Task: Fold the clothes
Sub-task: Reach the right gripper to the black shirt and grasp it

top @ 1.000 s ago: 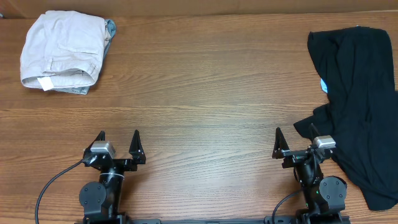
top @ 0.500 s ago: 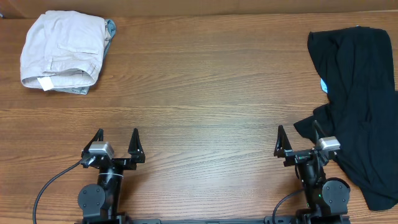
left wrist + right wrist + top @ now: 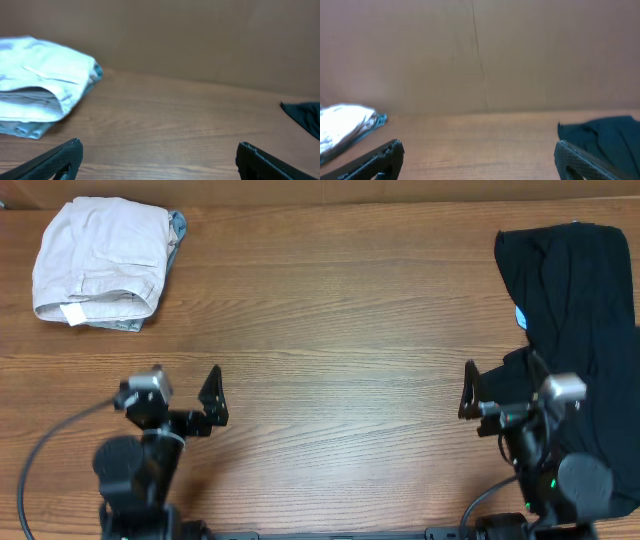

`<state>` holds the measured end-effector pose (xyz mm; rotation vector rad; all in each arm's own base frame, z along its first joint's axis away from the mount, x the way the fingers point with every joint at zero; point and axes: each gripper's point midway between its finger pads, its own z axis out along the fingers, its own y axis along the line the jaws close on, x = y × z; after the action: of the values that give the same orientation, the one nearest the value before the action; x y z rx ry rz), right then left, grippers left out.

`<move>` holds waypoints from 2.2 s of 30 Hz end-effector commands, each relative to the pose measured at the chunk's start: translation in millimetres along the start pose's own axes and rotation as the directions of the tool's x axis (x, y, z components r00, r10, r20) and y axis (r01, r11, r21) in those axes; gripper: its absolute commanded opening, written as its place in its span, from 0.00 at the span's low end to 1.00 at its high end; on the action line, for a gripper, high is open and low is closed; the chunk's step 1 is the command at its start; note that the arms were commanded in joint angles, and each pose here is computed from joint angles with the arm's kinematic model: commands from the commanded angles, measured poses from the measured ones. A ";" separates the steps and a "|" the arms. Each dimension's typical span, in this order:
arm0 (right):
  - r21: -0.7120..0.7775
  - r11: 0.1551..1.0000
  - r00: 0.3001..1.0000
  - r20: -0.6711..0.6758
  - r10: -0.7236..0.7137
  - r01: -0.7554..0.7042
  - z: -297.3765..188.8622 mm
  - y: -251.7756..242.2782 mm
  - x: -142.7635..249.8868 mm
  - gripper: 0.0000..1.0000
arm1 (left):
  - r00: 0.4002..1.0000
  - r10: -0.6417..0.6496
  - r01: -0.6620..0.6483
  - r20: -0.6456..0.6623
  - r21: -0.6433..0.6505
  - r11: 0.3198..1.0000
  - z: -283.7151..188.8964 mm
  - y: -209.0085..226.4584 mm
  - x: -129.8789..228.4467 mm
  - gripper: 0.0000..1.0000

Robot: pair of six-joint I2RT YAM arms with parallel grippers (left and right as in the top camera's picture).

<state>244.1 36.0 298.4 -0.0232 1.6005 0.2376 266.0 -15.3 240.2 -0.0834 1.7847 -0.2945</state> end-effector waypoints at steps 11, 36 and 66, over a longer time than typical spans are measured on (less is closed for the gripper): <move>0.028 1.000 0.927 -0.375 0.017 -0.008 73.0 7.1 -50.9 1.00 | 0.913 0.040 -0.005 -0.407 0.086 0.996 49.7 -19.0 -43.8 1.00; 0.804 0.580 0.514 -0.444 0.734 -0.133 97.7 -243.8 133.5 0.97 | 0.659 -0.103 0.172 -0.745 0.015 0.985 126.2 11.5 60.7 1.00; 0.860 0.510 0.268 -0.487 0.831 -0.019 61.7 -266.0 222.1 0.53 | 0.676 -0.147 0.200 -0.722 -0.012 0.980 132.5 12.0 54.8 0.98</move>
<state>331.3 -180.5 33.6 1.2989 2.7141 0.0166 378.6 -30.7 151.1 -0.1001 2.5866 -0.5601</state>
